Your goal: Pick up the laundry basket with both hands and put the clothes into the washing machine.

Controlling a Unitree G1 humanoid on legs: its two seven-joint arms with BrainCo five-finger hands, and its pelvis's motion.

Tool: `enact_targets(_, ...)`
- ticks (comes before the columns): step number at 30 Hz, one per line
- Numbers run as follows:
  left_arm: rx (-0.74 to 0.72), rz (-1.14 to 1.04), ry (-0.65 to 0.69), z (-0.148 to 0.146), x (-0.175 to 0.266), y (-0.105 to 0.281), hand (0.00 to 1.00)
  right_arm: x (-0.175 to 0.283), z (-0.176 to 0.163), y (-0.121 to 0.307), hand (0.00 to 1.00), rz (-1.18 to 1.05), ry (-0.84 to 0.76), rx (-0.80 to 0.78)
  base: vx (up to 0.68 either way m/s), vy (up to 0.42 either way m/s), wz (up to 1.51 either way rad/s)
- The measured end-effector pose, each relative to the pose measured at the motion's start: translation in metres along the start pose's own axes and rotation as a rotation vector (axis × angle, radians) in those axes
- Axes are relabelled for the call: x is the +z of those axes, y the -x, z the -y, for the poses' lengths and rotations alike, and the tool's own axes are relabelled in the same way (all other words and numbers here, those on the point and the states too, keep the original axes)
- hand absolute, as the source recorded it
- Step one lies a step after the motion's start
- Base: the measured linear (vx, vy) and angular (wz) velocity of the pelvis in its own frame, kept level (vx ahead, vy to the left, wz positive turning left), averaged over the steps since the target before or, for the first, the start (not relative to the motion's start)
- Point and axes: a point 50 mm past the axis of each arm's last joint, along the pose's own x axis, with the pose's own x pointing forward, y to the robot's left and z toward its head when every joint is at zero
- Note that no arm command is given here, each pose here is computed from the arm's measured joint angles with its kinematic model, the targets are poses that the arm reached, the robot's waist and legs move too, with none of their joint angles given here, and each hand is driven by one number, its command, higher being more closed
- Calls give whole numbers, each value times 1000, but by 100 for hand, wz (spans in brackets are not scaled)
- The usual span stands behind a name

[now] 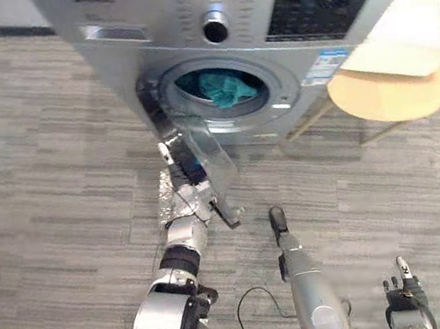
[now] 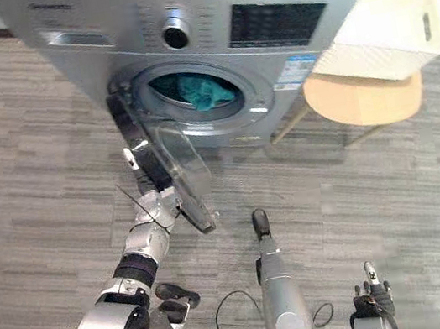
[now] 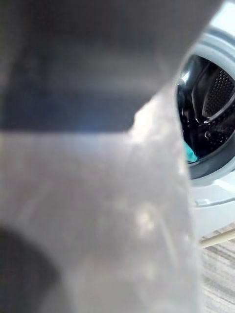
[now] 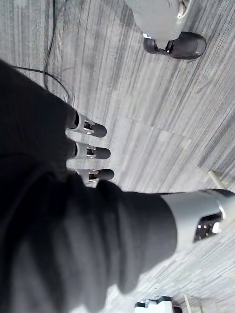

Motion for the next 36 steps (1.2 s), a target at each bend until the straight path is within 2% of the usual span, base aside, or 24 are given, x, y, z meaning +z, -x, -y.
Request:
enact_targets(2,30,1,20,-5,3,-1,0,-4,11,1,0,-18,2,-41,72,-92,-16)
enact_targets(5,95,23,66,-12,12,-3,0,-1,2,-3,0,-11,3,-17,-8,-64,-49)
enact_targets(8,97,18,63,-13,12,-4,0,-5,9,-2,0,-21,-19,-47,-35,2,4)
enact_targets(16,37,-26,-31,-5,0,1,0,-22,6,1,0,-73,-57,-51,-8,21,22)
enact_targets(22,-52,-30,-131,-17,-2,-1,0,-29,14,4,0,-97,-55,-82,-11,37,32)
enact_targets(29,-268,-62,-199,12,-16,10,0,-38,34,8,0,-138,-43,-159,29,33,18)
enact_targets(33,-360,18,-138,33,-4,18,0,-38,36,8,0,-138,-39,-163,53,-10,-28)
enact_targets(36,-503,141,-69,65,22,26,0,-37,37,8,0,-138,-37,-166,23,-31,-46)
